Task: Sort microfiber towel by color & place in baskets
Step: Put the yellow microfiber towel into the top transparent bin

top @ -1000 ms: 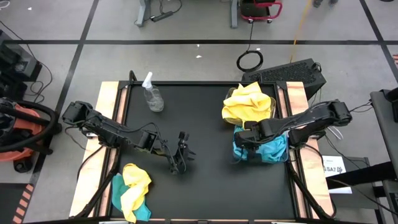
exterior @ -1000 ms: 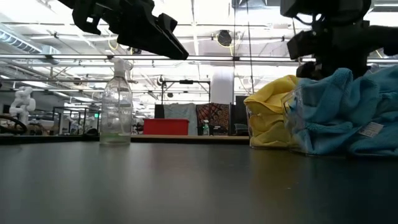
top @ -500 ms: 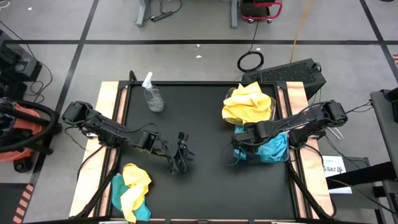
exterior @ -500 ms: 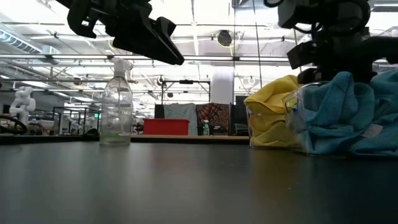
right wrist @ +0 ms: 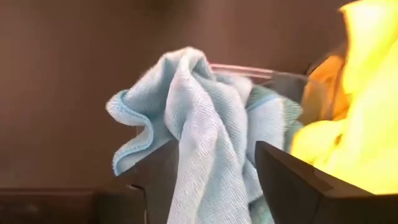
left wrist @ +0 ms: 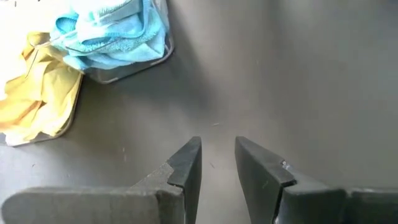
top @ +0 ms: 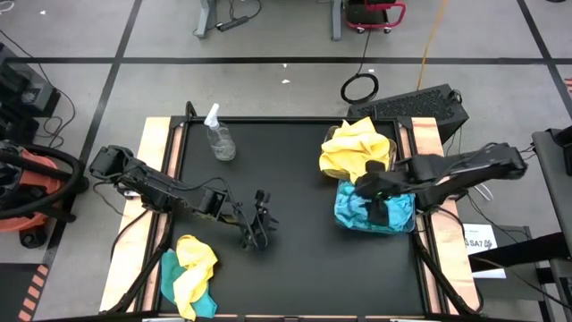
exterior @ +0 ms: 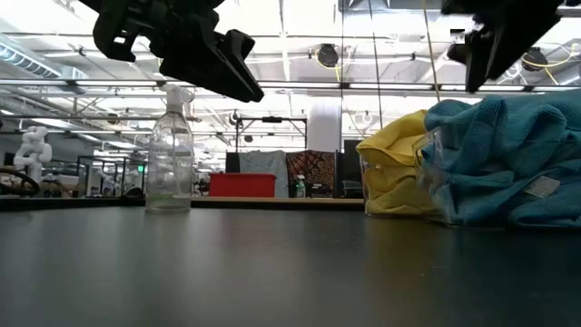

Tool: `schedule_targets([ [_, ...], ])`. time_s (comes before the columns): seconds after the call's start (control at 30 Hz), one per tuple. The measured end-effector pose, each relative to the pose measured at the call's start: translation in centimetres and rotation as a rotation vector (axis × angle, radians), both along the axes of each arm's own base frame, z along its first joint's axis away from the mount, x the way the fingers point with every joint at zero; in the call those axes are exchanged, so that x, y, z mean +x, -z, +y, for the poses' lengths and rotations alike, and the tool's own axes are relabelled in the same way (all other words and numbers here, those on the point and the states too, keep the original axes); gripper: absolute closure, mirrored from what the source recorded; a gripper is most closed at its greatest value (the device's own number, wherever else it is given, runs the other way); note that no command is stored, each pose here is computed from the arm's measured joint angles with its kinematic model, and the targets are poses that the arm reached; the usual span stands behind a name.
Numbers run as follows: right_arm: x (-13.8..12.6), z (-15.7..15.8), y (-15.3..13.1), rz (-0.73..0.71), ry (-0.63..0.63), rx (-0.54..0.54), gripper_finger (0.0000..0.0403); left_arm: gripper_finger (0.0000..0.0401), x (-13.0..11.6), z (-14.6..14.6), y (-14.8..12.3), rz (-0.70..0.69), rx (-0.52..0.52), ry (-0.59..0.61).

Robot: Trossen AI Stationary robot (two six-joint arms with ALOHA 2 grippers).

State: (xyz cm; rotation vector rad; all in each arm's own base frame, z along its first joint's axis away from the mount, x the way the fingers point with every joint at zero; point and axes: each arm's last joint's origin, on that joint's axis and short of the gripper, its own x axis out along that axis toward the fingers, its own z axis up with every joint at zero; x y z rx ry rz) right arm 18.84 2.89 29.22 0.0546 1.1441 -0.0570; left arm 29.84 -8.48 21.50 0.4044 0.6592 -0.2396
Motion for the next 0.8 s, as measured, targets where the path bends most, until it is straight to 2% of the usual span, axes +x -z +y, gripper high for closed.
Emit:
schedule_targets([
  [0.2,-2.4,-0.5,-2.6,-0.200,0.004,0.011,0.0177,0.0296,-0.4,0.1,0.0,0.033,0.010,0.000],
  [0.4,-2.9,-0.2,-4.8,-0.444,-0.062,0.028,0.0172,0.0296,-2.9,0.6,-0.9,0.160,0.025,-0.014],
  [0.53,-2.4,0.6,-5.5,-0.540,-0.136,0.024,0.0172,0.0296,-5.2,0.6,-2.0,0.259,-0.073,-0.029],
  [0.67,-1.4,1.3,-5.4,-0.567,-0.184,0.018,0.0172,0.0290,-7.6,-0.2,-2.6,0.397,-0.199,-0.041],
  [0.8,0.0,1.9,-4.3,-0.560,-0.216,0.002,0.0172,0.0236,-9.7,-1.2,-2.3,0.549,-0.237,-0.127],
])
